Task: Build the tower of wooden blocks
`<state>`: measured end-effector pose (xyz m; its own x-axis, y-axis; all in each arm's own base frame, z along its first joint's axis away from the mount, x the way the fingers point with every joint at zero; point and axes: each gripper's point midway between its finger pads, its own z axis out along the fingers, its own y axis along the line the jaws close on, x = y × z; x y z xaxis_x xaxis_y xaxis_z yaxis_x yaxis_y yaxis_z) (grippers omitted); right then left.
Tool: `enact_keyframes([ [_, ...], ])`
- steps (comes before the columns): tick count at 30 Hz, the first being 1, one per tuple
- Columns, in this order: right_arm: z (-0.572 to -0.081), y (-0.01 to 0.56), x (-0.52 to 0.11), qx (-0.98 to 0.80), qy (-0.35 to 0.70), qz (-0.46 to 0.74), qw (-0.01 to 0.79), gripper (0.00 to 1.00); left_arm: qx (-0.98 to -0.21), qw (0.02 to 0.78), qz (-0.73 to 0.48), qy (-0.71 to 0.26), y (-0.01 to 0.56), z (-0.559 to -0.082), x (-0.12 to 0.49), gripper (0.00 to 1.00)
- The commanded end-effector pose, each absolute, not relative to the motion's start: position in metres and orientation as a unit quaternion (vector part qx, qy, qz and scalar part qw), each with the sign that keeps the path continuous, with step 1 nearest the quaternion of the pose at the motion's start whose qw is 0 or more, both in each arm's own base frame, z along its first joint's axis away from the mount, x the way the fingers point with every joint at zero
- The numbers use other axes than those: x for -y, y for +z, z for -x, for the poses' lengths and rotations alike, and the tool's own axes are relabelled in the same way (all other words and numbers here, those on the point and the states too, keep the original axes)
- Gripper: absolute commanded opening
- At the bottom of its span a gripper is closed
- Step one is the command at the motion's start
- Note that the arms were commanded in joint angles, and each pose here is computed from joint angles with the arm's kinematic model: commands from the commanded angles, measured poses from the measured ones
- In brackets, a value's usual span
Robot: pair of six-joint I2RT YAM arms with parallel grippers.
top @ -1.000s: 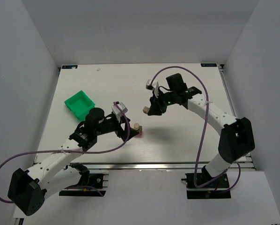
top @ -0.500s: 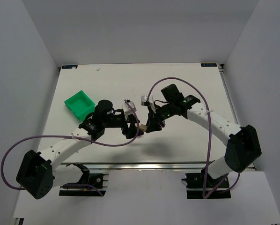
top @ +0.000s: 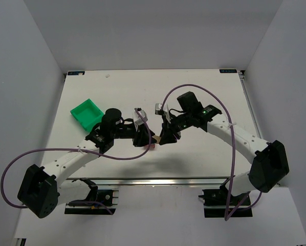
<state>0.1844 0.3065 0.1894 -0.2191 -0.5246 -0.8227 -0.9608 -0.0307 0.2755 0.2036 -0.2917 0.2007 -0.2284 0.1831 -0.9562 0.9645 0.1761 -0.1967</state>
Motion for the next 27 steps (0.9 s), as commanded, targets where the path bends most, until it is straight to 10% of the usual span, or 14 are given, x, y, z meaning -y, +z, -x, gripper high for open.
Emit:
enact_keyframes([
  [1,-0.194,0.221,-0.321,-0.607,0.440,0.580,0.318,0.14,-0.597,0.414,-0.474,-0.498,0.214,-0.180,0.297,0.28],
  [6,-0.199,0.222,-0.323,-0.611,0.434,0.576,0.325,0.27,-0.601,0.417,-0.449,-0.514,0.228,-0.180,0.298,0.00],
  [11,-0.207,0.221,-0.319,-0.632,0.417,0.563,0.331,0.89,-0.679,0.448,-0.343,-0.470,0.235,-0.213,0.285,0.00],
  [27,-0.256,0.224,-0.259,-0.775,0.262,0.379,0.433,0.90,-0.886,0.307,0.253,-0.237,0.148,-0.213,0.150,0.00],
])
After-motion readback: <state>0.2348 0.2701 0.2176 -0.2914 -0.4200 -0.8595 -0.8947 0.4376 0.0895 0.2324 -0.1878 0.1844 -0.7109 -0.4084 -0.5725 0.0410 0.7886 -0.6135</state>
